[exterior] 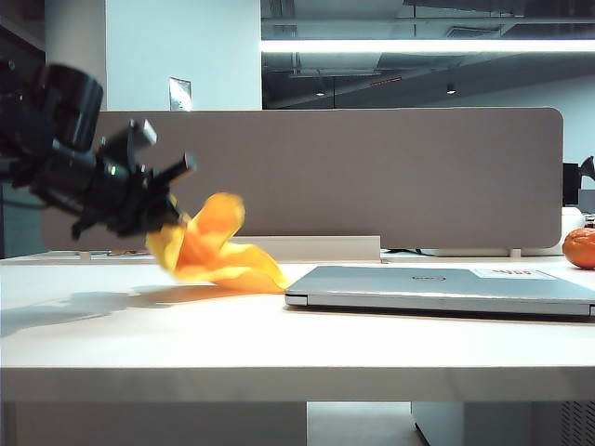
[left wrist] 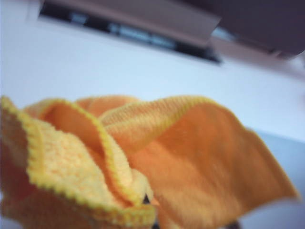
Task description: Pick up the yellow rag and put it over the laptop.
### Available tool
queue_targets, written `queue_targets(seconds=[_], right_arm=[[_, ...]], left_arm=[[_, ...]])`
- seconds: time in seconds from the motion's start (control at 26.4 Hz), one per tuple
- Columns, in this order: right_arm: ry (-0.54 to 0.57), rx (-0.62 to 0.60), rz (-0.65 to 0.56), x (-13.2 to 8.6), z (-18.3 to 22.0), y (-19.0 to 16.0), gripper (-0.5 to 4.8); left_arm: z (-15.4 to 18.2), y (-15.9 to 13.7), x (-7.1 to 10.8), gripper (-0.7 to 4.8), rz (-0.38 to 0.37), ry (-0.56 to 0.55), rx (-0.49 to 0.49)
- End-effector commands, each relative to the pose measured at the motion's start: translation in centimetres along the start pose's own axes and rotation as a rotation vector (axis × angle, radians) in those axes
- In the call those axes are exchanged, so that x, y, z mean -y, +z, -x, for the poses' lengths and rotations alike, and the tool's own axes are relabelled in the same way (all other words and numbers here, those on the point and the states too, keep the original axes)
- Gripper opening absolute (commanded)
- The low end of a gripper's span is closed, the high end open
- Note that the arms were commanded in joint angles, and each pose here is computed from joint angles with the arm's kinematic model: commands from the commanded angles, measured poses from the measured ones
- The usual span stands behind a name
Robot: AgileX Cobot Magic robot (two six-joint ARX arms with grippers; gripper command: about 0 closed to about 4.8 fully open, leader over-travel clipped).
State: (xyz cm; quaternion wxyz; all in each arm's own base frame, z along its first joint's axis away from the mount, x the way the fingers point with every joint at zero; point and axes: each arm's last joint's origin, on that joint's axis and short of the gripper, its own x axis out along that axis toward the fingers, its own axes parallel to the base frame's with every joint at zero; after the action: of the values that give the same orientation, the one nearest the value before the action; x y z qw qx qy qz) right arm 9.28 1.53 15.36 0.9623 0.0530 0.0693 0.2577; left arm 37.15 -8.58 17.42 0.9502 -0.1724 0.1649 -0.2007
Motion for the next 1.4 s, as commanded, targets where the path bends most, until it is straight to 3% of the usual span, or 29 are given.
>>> queue_targets(seconds=[0.04,0.53,0.91,1.02,1.4], right_arm=[[-0.001,0.004,0.002,0.0,0.0,-0.1,-0.06],[0.0,0.004,0.002,0.0,0.0,-0.1,-0.06],[0.0,0.004,0.002,0.0,0.0,-0.1,-0.06],[0.0,0.004,0.002,0.0,0.0,-0.1,-0.06],[0.0,0.004,0.002,0.0,0.0,-0.1,-0.06]], left_arm=[[0.7,2.4,1.9,-0.06,-0.048,-0.094,0.136],[1.9,4.9,6.8,-0.06,-0.137,-0.336,0.352],[0.4,7.4,13.1,-0.06,-0.147,-0.439,0.295],[0.1,8.5,15.2,-0.06,-0.191,-0.454,0.304],[-3.2,7.9,19.5,-0.06,-0.187,-0.531,0.246]])
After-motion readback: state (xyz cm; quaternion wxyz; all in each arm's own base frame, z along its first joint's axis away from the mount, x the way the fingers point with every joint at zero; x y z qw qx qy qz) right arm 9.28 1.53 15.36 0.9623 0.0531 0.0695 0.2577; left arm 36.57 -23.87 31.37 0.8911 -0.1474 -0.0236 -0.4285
